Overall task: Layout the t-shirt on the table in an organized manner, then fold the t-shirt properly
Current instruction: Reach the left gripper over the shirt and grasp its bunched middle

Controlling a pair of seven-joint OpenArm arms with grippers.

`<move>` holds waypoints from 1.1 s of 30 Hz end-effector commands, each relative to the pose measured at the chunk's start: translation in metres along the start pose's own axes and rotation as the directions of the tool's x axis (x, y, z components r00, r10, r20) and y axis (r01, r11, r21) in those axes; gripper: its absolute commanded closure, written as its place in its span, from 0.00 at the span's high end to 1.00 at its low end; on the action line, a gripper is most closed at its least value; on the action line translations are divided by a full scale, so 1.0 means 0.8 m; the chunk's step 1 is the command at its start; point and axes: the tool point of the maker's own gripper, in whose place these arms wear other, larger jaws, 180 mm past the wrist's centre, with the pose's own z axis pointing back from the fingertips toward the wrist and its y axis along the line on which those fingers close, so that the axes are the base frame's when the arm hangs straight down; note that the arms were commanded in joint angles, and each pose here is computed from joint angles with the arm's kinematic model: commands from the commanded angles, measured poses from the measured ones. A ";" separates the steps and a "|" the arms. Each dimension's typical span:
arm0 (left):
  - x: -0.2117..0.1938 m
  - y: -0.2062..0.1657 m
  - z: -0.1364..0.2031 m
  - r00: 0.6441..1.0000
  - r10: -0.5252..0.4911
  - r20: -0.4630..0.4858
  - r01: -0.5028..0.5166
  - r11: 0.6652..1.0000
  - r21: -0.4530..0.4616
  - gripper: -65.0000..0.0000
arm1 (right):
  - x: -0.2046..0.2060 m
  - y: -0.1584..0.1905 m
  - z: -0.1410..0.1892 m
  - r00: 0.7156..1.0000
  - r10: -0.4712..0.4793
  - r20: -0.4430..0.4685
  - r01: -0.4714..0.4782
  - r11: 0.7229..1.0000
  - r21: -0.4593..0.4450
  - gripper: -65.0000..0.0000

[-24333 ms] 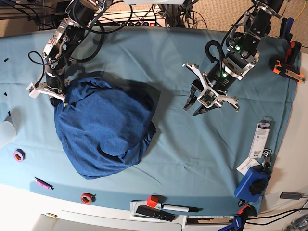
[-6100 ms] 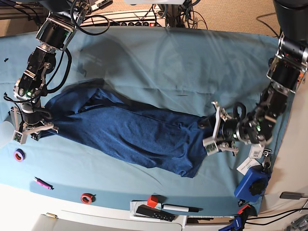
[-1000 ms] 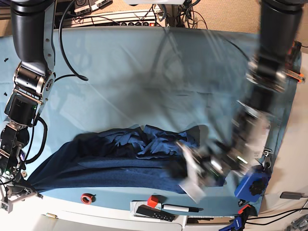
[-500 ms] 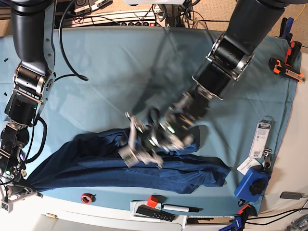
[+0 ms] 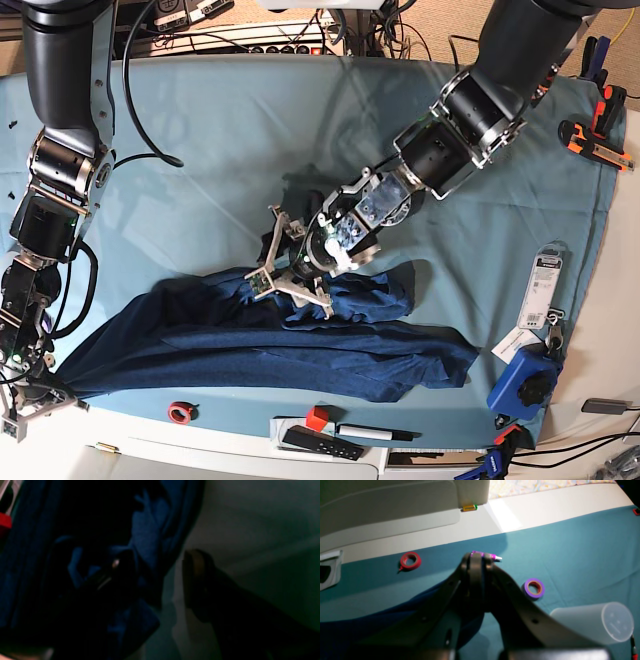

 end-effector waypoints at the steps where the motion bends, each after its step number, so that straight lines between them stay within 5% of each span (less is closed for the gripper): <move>1: 0.025 0.011 -0.001 0.999 -0.014 0.046 0.014 1.000 0.018 0.49 | 0.046 -0.012 0.009 0.995 -0.014 0.097 0.016 1.000 -0.016 0.00; 13: 0.041 -0.016 -0.027 0.995 -0.041 0.089 0.040 0.999 0.020 0.46 | 0.046 -0.013 0.009 0.995 -0.014 0.098 0.015 1.000 -0.017 0.00; 22: 0.039 0.011 -0.031 0.997 -0.023 0.079 0.016 0.996 0.089 0.00 | 0.048 -0.013 0.010 0.994 -0.014 0.104 0.015 1.000 -0.017 0.00; 27: 0.045 0.011 -0.027 0.997 -0.023 0.067 0.018 0.997 0.077 0.00 | 0.049 -0.013 0.010 0.994 -0.013 0.108 0.015 1.000 -0.017 0.00; 33: 0.073 0.002 0.000 0.996 0.039 0.082 -0.035 0.998 -0.052 0.00 | 0.049 -0.013 0.010 0.994 -0.012 0.109 0.014 1.000 -0.018 0.00</move>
